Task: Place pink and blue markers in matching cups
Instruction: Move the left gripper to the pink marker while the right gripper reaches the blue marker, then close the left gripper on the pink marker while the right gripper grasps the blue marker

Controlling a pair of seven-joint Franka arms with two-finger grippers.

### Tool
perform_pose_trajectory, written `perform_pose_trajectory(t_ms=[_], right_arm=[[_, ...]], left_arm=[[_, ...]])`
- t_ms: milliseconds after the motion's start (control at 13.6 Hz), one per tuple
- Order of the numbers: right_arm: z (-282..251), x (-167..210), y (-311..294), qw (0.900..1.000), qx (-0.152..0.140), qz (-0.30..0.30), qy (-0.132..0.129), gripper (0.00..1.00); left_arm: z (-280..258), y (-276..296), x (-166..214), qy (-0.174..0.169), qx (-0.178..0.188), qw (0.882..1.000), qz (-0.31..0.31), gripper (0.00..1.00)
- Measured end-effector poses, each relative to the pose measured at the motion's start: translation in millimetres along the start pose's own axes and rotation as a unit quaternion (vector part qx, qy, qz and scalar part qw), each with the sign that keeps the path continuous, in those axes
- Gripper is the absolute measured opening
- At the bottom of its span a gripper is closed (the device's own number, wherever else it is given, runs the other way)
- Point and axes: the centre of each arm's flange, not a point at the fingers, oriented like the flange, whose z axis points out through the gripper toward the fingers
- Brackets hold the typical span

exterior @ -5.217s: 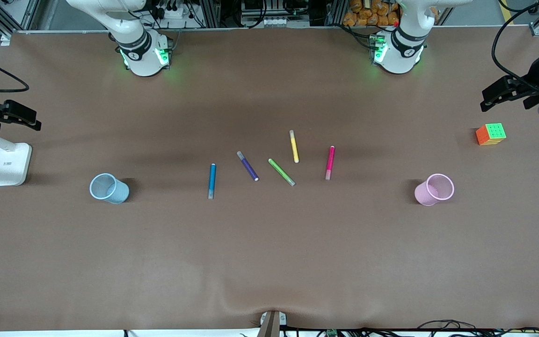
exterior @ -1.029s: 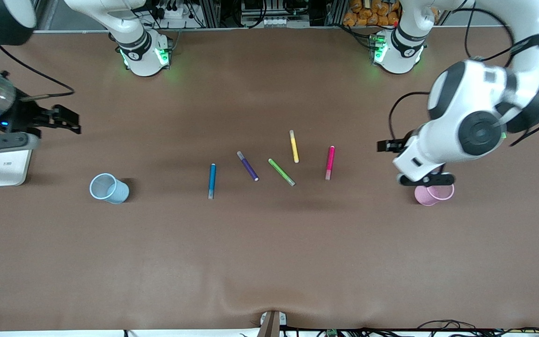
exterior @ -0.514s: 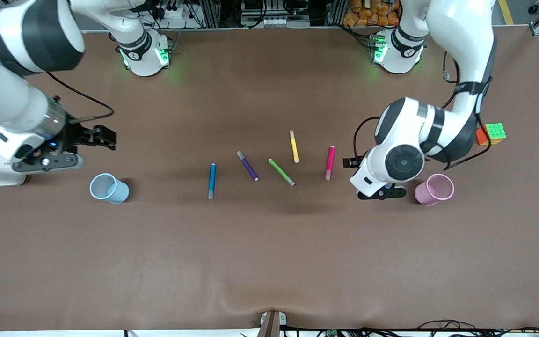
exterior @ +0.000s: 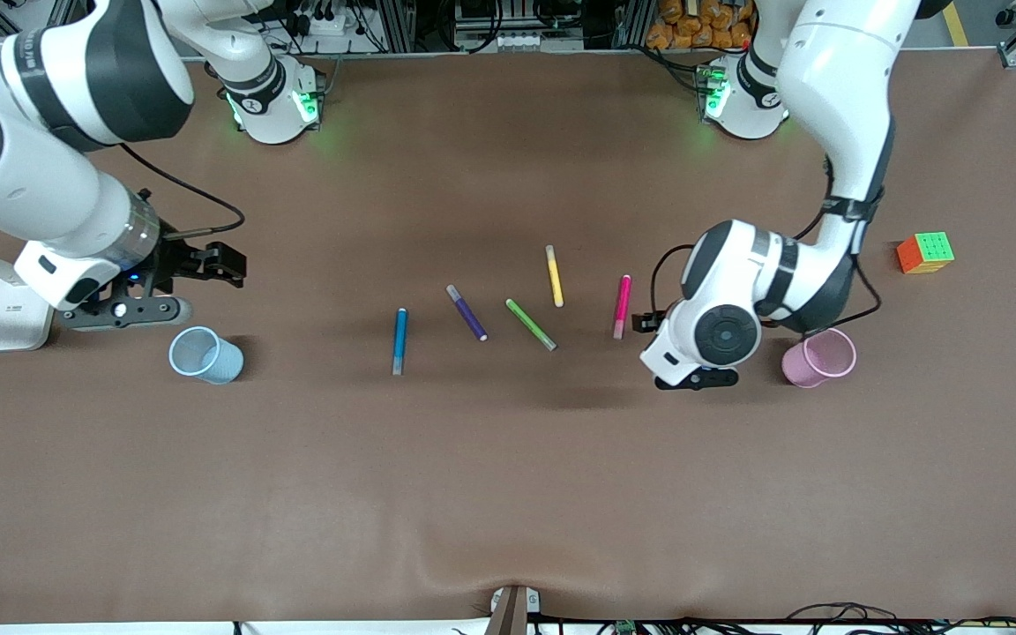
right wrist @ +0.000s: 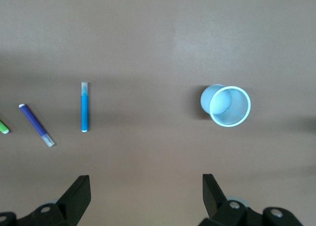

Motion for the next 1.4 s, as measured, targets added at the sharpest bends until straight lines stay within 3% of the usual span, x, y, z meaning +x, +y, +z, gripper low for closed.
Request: perform_pose_trajectory(t_ms=[514,661,955,1249,1396], right_arm=[[24,7,-44,1.000,-0.004,0.024,0.002,1.00],[40,13,-60,1.000,-0.004,0.022,0.004,1.00],[83,23,-113,0.999,-0.005,0.040,0.013,1.00],[147,39,-146,1.000,-0.008,0.025,0.011,1.00],[185,45,-154,1.000,-0.008,0.021,0.013,1.00]], left_arm=[[48,37,-13,0.012,0.005,1.000,0.025,0.90],[51,46,-17,0.015,0.002,0.999,0.052,0.80],[67,54,-15,0.021,0.000,0.993,0.117,0.72],[76,65,-18,0.023,0.002,0.990,0.142,0.69],[79,67,-19,0.022,0.003,0.988,0.153,0.53]])
